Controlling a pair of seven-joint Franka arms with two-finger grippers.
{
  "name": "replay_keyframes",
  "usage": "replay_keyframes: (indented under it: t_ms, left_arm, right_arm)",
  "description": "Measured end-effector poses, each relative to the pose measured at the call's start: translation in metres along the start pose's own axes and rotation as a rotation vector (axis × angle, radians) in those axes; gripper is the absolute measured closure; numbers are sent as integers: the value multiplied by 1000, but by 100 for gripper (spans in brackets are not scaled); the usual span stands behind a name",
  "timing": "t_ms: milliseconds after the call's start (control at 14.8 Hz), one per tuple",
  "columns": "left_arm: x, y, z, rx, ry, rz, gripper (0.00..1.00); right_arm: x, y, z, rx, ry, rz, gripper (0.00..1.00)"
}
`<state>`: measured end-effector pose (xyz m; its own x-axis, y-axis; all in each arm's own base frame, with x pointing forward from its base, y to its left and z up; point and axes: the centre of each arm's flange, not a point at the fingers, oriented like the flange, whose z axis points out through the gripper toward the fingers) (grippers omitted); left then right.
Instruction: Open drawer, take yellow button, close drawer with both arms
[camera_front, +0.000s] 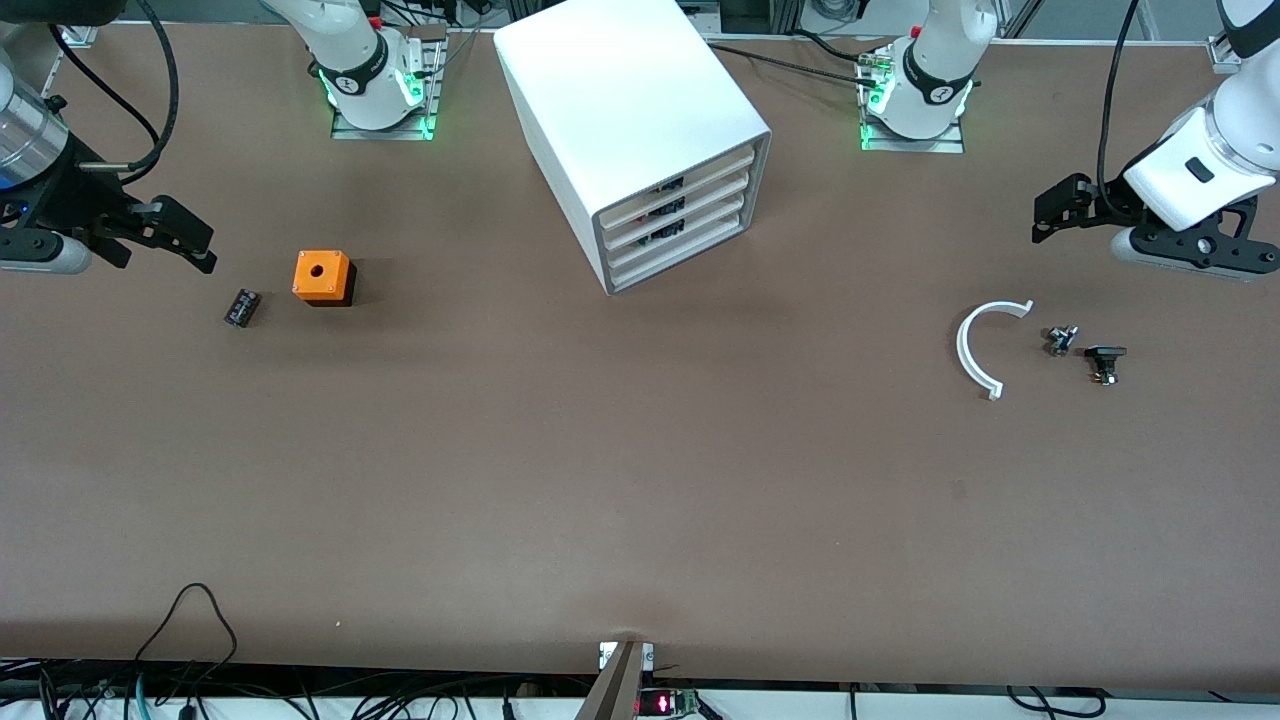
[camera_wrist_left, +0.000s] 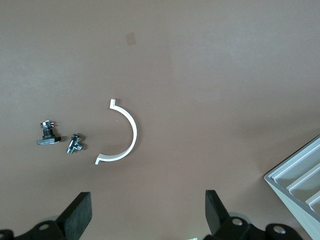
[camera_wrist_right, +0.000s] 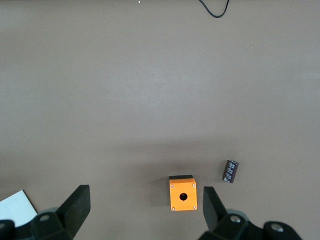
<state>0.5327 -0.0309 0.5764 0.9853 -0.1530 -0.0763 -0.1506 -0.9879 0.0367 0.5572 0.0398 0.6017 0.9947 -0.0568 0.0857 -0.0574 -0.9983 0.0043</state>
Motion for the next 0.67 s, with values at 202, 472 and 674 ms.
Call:
replay_keyframes:
  t_ms: [202, 472, 674]
  left_arm:
    - [0, 0, 0, 0, 0, 0, 0]
    - [0, 0, 0, 0, 0, 0, 0]
    - [0, 0, 0, 0, -1, 0, 0]
  right_arm:
    - [0, 0, 0, 25, -3, -5, 0]
    - [0, 4, 1, 26, -9, 0, 0]
    - [-4, 4, 7, 22, -50, 0, 0]
